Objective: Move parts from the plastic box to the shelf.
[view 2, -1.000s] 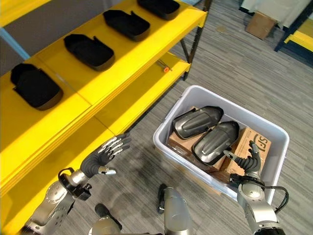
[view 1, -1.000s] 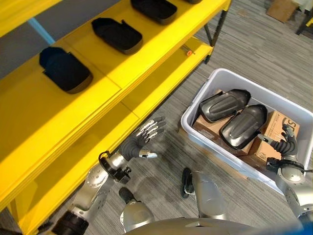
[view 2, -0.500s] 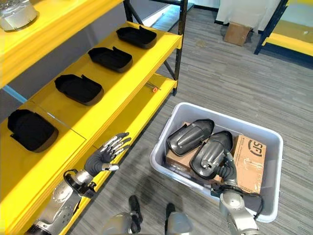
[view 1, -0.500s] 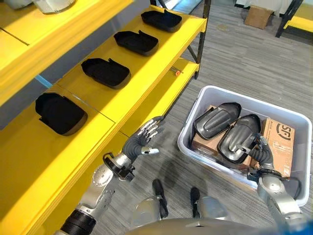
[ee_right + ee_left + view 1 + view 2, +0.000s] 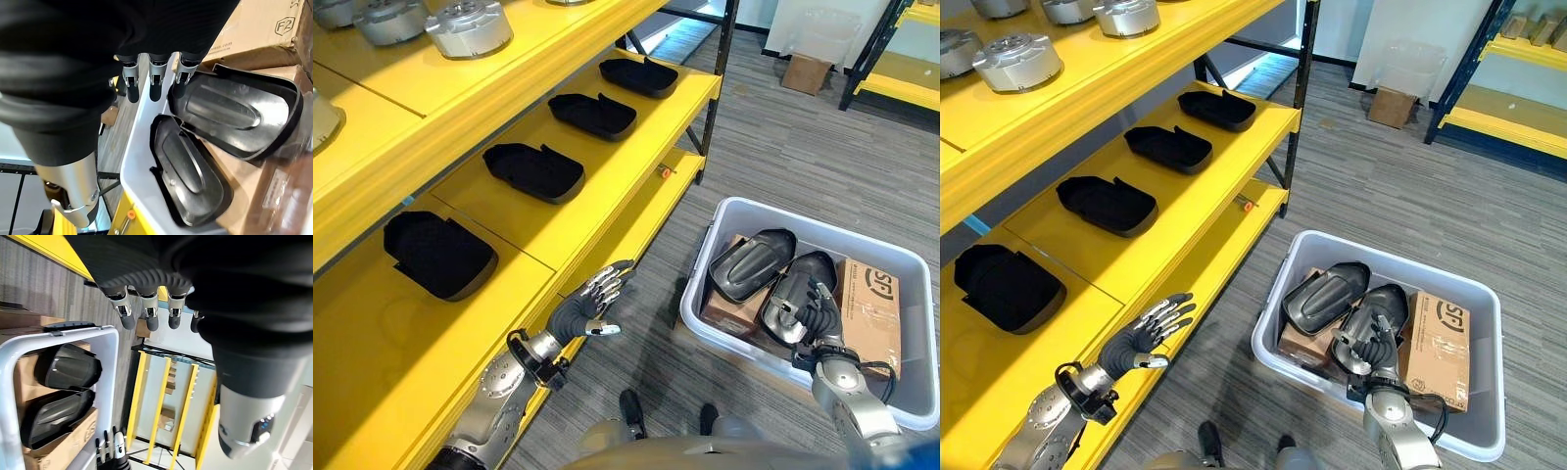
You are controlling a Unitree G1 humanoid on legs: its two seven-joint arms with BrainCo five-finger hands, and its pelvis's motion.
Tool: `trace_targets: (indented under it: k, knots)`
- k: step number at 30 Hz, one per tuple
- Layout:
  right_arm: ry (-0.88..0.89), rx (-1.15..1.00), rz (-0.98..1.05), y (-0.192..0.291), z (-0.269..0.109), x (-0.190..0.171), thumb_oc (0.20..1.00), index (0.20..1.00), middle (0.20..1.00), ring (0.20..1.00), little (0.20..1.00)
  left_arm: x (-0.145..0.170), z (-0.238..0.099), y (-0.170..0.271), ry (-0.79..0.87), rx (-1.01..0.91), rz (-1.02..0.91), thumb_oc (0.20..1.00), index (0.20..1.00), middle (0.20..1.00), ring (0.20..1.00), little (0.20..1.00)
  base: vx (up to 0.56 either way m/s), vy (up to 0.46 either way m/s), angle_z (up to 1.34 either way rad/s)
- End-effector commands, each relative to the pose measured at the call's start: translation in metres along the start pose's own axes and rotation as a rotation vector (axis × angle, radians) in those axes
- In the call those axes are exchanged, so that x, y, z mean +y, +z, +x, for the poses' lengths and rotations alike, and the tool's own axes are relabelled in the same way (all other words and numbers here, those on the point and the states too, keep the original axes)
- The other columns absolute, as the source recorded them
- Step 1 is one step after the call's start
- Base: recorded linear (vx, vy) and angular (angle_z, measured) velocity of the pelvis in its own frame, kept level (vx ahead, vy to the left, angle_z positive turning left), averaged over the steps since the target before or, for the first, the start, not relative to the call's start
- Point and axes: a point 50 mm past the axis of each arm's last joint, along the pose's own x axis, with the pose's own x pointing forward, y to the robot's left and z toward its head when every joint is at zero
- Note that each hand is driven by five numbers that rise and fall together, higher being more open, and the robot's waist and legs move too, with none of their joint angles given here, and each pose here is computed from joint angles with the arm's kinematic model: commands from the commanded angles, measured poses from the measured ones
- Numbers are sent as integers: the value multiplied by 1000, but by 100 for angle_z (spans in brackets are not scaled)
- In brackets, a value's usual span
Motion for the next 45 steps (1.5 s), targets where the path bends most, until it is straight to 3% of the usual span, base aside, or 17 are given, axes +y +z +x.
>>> trace_targets:
  k: [1,5,11,16,19,23,34,38,45]
  knots:
    - [-35,-100,73,28,11,15,1000,1000,1000,1000,1000,-2,11,21,-30,-118,44,1000,1000,1000,1000,1000,12,25,-32]
    - [-5,-269,-11,53,18,41,1000,1000,1000,1000,1000,-4,23,24,-41,-138,39,1000,1000,1000,1000,1000,-57,-197,-82]
    - [136,-275,-29,62,13,58,1000,1000,1000,1000,1000,3,37,42,30,-290,-21,1000,1000,1000,1000,1000,-56,-377,-4]
    - [63,-232,13,63,25,49,1000,1000,1000,1000,1000,-6,41,46,-33,-302,1,1000,1000,1000,1000,1000,30,-197,-41]
    - [68,-82,22,48,29,50,1000,1000,1000,1000,1000,-6,39,44,-18,-317,-11,1000,1000,1000,1000,1000,85,-12,-5]
    - [55,-54,28,42,31,52,1000,1000,1000,1000,1000,-6,38,37,23,-297,-40,1000,1000,1000,1000,1000,122,15,7]
    - [124,-235,132,107,41,80,1000,1000,1000,1000,1000,-19,73,67,33,-423,27,1000,1000,1000,1000,1000,-65,82,1]
    - [123,-143,208,104,39,89,1000,1000,1000,1000,1000,-21,78,75,46,-453,24,1000,1000,1000,1000,1000,-70,88,-3]
    - [63,-198,284,113,34,91,1000,1000,1000,1000,1000,-29,84,81,42,-473,23,1000,1000,1000,1000,1000,-45,45,-2]
